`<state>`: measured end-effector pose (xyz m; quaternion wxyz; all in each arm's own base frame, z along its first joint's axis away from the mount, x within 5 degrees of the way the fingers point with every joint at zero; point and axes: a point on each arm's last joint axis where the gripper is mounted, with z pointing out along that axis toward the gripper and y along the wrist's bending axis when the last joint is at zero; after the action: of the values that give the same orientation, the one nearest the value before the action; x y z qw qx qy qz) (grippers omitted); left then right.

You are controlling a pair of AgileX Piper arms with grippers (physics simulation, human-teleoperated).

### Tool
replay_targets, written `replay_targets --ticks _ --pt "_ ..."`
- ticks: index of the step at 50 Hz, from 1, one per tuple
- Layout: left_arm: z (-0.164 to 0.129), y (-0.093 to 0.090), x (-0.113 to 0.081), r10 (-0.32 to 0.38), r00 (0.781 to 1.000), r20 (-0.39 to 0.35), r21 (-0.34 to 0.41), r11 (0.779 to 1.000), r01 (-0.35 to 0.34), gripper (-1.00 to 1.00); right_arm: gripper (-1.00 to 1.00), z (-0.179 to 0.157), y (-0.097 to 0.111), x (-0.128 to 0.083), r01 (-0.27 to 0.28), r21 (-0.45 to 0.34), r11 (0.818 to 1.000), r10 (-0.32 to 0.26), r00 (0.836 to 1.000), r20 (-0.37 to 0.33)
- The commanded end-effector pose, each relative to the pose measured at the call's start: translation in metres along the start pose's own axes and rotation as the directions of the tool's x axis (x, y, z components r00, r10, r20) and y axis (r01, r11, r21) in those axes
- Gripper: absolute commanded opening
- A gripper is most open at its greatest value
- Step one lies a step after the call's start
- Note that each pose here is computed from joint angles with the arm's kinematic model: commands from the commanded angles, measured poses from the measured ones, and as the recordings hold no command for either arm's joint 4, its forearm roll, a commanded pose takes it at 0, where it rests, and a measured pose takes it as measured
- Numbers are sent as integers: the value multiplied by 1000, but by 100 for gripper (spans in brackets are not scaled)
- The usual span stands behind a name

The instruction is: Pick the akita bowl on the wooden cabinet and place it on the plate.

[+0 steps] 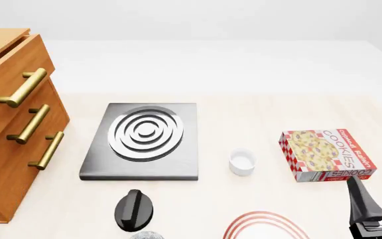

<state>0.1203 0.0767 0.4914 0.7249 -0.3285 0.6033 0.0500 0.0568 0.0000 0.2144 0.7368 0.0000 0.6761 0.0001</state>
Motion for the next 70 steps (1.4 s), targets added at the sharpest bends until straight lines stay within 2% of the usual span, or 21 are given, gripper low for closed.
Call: replay_targets --ticks 1,21,49,59,70 --pt "16 10 7 -3 1000 -5 -45 999 3 100 100 0 0 0 0 0 1000 0 1000 0" --pt "41 27 22 -14 999 -30 -104 995 11 100 100 0 0 0 0 0 1000 0 1000 0" --pt "78 42 46 -52 995 -82 -138 990 40 100 100 0 0 0 0 0 1000 0 1000 0" --pt "90 42 51 -70 992 -101 -137 989 56 100 100 0 0 0 0 0 1000 0 1000 0" --pt "97 40 47 -87 991 -103 -136 988 73 100 100 0 0 0 0 0 1000 0 1000 0"
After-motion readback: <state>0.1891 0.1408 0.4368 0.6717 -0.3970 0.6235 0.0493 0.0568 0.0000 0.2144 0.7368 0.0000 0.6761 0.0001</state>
